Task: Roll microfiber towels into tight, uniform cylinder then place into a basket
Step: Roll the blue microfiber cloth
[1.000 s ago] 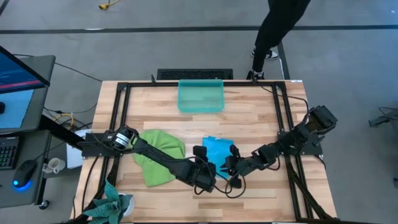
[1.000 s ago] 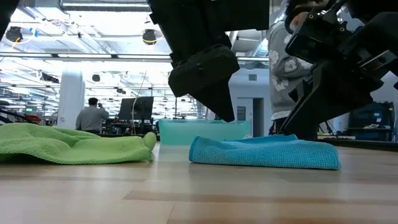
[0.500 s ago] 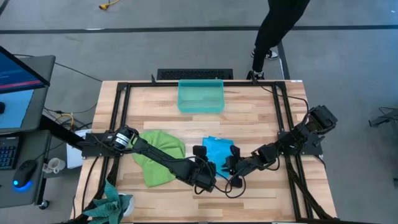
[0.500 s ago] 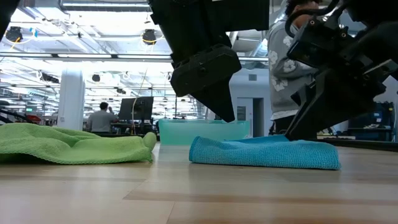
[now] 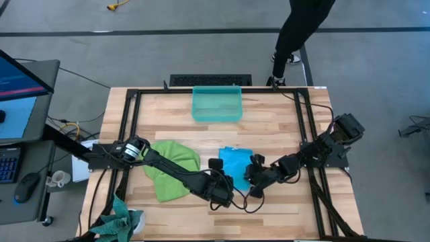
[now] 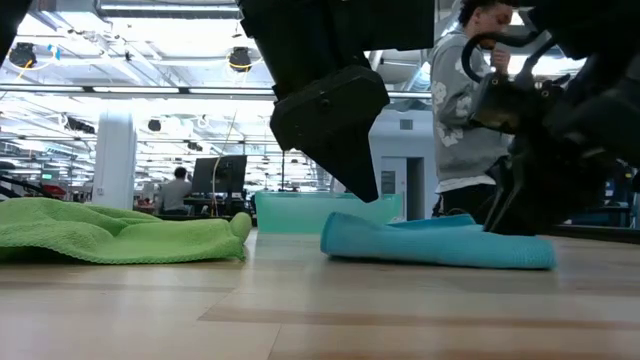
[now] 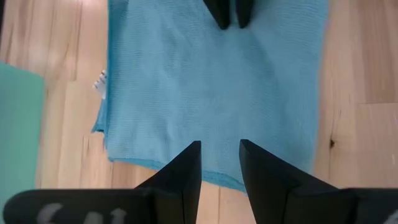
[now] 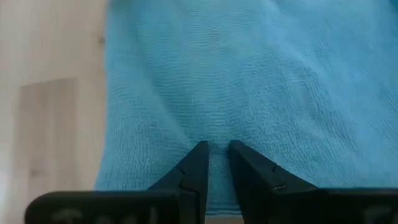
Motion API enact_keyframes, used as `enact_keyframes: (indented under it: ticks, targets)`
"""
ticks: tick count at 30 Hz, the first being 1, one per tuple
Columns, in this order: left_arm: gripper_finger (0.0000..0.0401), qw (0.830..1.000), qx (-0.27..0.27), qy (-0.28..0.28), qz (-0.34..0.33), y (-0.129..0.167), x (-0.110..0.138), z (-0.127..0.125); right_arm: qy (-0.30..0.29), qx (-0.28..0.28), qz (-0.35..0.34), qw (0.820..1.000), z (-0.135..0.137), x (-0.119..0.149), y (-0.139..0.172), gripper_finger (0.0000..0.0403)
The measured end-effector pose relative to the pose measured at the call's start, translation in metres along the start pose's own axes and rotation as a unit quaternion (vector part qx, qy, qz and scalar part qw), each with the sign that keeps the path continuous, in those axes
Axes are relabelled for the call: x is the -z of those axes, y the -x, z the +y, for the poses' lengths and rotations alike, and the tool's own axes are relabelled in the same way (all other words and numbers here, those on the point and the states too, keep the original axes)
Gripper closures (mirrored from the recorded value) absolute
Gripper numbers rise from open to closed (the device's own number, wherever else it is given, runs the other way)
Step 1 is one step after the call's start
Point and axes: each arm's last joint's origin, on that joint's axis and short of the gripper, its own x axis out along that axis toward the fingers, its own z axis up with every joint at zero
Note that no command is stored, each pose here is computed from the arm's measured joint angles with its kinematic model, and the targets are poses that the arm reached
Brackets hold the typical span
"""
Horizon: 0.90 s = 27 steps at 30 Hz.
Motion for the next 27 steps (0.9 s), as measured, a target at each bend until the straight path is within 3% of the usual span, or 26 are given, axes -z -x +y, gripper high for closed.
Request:
enact_keyframes:
  ticks: [16, 27]
  targets:
    - [0.0298, 1.000, 0.007, 0.000, 0.002, 0.000, 0.000, -0.001, -0.006, 0.033, 0.045, 0.998, -0.006, 0.008, 0.003, 0.0312]
    - [0.0298, 1.000, 0.007, -0.001, 0.003, 0.000, 0.000, 0.000, -0.035, 0.054, 0.089, 0.994, -0.011, 0.018, 0.032, 0.0312]
